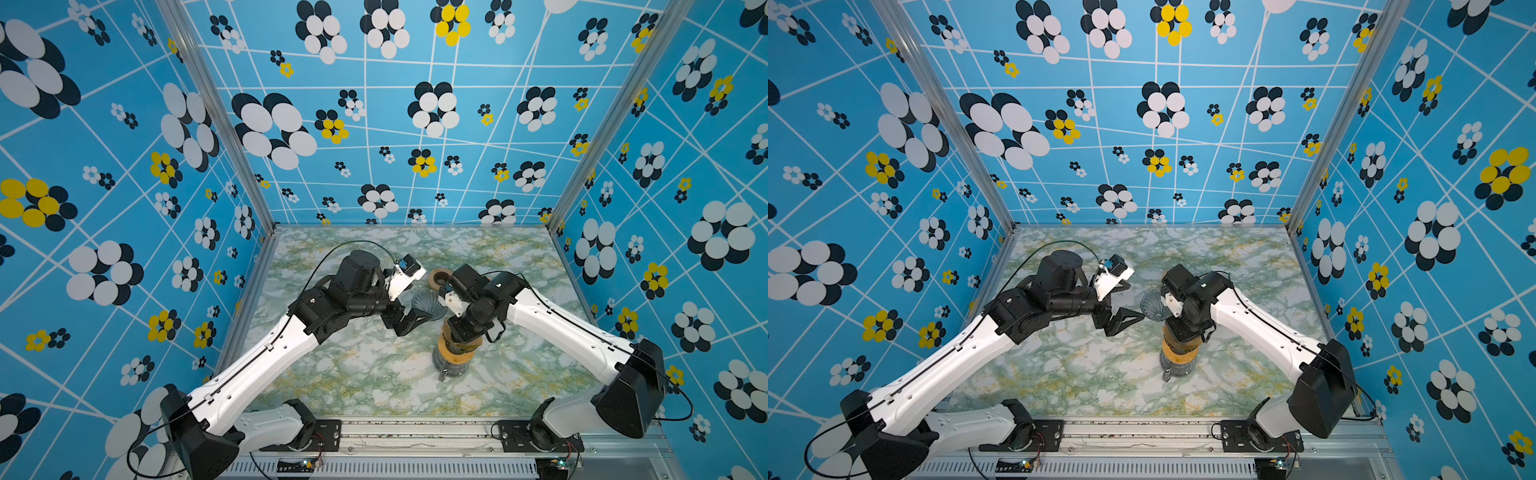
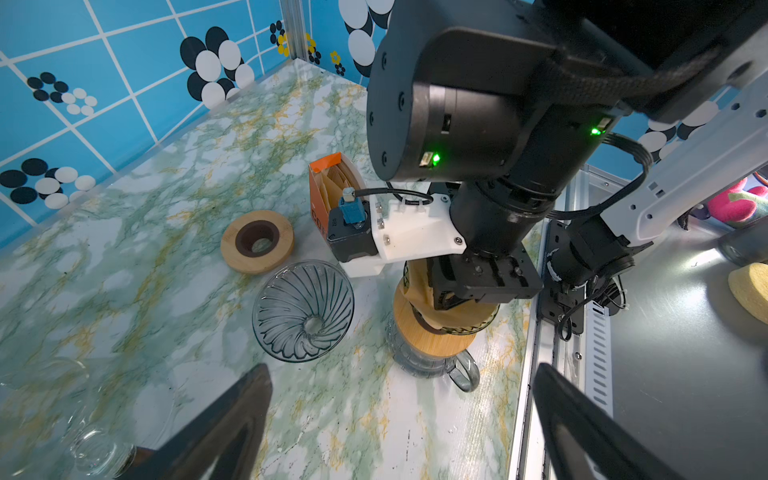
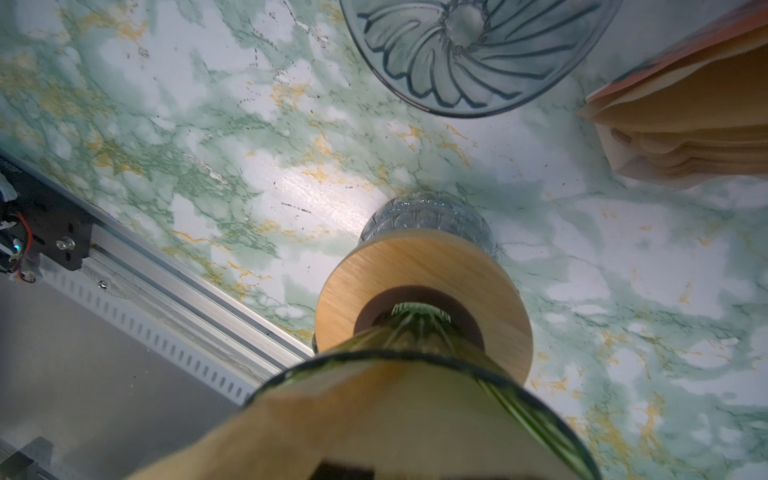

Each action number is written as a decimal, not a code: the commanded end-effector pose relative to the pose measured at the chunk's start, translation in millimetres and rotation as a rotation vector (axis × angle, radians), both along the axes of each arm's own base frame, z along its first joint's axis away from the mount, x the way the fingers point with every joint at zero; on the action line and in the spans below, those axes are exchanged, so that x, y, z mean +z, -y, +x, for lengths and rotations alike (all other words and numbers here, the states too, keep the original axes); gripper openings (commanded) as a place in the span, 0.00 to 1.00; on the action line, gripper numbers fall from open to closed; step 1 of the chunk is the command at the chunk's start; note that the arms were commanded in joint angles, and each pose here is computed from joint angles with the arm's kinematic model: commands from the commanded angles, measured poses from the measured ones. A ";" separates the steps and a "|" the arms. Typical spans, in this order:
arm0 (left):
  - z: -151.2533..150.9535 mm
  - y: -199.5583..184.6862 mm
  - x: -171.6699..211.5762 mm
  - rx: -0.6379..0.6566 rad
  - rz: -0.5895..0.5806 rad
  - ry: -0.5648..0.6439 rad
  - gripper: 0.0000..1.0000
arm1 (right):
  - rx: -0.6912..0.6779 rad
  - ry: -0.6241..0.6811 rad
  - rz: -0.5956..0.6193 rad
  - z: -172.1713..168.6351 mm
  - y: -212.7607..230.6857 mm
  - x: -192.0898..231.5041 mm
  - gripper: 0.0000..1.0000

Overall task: Place the coffee filter in the dripper
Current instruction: 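Press the filter down inside the green dripper with the right gripper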

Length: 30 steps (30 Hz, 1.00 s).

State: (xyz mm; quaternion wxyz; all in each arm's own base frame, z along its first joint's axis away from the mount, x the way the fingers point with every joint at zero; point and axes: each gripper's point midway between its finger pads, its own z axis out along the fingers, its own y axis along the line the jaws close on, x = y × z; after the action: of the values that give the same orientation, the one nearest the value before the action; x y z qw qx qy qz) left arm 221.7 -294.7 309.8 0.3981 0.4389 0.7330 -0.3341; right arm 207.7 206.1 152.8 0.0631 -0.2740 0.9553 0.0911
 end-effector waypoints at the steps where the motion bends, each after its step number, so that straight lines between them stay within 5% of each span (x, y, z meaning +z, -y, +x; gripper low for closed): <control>1: 2.2 -1.1 -6.2 -0.001 0.004 -0.012 0.99 | 0.021 -0.007 0.013 -10.9 4.1 17.4 0.27; 30: 2.3 -0.9 -6.3 -0.001 0.004 -0.014 0.99 | 0.029 -0.062 -0.032 -6.7 2.7 -16.3 0.27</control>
State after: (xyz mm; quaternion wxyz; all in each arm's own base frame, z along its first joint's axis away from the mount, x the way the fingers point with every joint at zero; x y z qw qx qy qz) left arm 221.8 -294.7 309.8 0.3981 0.4388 0.7330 -0.3342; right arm 207.2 206.6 142.9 0.0466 -0.2791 0.9552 0.0865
